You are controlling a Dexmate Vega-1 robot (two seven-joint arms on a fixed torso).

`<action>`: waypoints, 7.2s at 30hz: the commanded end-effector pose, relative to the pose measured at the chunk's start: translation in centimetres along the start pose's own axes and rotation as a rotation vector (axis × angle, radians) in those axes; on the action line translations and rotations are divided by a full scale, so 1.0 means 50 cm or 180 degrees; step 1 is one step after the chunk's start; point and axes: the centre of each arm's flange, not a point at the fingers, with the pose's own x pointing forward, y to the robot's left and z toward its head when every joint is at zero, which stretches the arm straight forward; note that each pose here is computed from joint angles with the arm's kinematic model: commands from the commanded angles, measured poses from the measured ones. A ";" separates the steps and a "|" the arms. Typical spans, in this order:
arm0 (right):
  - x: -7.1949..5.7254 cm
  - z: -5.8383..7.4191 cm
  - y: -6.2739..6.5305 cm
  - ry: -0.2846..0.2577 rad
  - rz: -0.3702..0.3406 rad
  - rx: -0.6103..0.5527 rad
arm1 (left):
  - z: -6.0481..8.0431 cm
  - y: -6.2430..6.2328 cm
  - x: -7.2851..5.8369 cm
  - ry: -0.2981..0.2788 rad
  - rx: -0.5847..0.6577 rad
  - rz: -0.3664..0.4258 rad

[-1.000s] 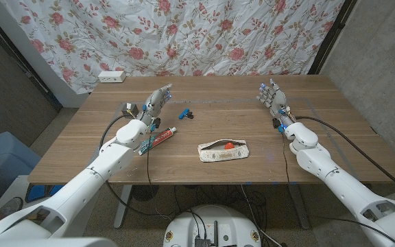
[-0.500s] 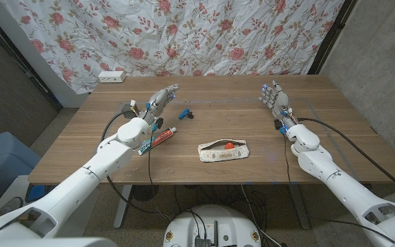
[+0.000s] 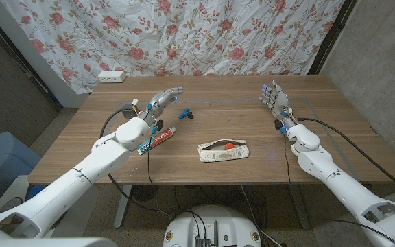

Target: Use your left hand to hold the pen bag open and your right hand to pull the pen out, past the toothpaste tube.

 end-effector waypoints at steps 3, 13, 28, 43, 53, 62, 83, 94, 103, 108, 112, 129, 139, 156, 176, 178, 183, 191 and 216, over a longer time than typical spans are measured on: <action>0.011 -0.005 0.004 0.0002 0.0051 0.0006 | 0.039 -0.009 -0.039 0.0007 0.0431 -0.0083; 0.026 -0.010 0.004 -0.0010 0.0094 0.0025 | 0.070 -0.022 -0.061 -0.0008 0.0809 -0.0067; 0.040 -0.016 0.002 -0.0044 0.0156 0.0051 | 0.114 -0.048 -0.103 0.0037 0.1270 -0.0064; 0.038 -0.019 -0.011 -0.0052 0.0182 0.0059 | 0.154 -0.101 -0.118 0.0020 0.1740 -0.0131; 0.020 -0.015 -0.015 -0.0088 0.0163 0.0019 | 0.175 -0.137 -0.127 -0.0004 0.1946 -0.0270; -0.006 -0.012 -0.020 -0.0118 0.0141 -0.0028 | 0.195 -0.173 -0.143 0.0007 0.2245 -0.0353; -0.035 -0.012 -0.021 -0.0101 0.0143 -0.0035 | 0.215 -0.233 -0.157 0.0010 0.2824 -0.0437; -0.042 -0.013 -0.034 -0.0098 0.0152 -0.0035 | 0.214 -0.279 -0.157 0.0024 0.3137 -0.0579; -0.052 -0.013 -0.046 -0.0099 0.0149 -0.0032 | 0.209 -0.315 -0.161 -0.0002 0.3443 -0.0688; -0.056 -0.017 -0.047 -0.0090 0.0163 -0.0016 | 0.204 -0.328 -0.168 0.0027 0.3551 -0.0683; -0.057 -0.017 -0.048 -0.0092 0.0168 -0.0009 | 0.198 -0.332 -0.171 0.0059 0.3574 -0.0628; -0.057 -0.018 -0.055 -0.0099 0.0191 0.0012 | 0.170 -0.372 -0.179 0.0118 0.3844 -0.0628; -0.057 -0.018 -0.057 -0.0105 0.0204 0.0018 | 0.165 -0.401 -0.179 0.0230 0.3937 -0.0574; -0.053 -0.028 -0.057 -0.0056 0.0249 0.0047 | 0.154 -0.431 -0.165 0.0291 0.4014 -0.0452; -0.043 -0.036 -0.064 -0.0008 0.0254 0.0071 | 0.137 -0.434 -0.138 0.0350 0.4083 -0.0440; -0.042 -0.038 -0.064 -0.0002 0.0249 0.0076 | 0.135 -0.433 -0.136 0.0348 0.4091 -0.0435; -0.040 -0.039 -0.065 0.0012 0.0241 0.0074 | 0.129 -0.430 -0.134 0.0361 0.4104 -0.0432; -0.035 -0.042 -0.065 0.0027 0.0222 0.0079 | 0.121 -0.422 -0.131 0.0408 0.4101 -0.0426; -0.028 -0.045 -0.057 0.0028 0.0208 0.0087 | 0.104 -0.412 -0.159 0.0531 0.4139 -0.0223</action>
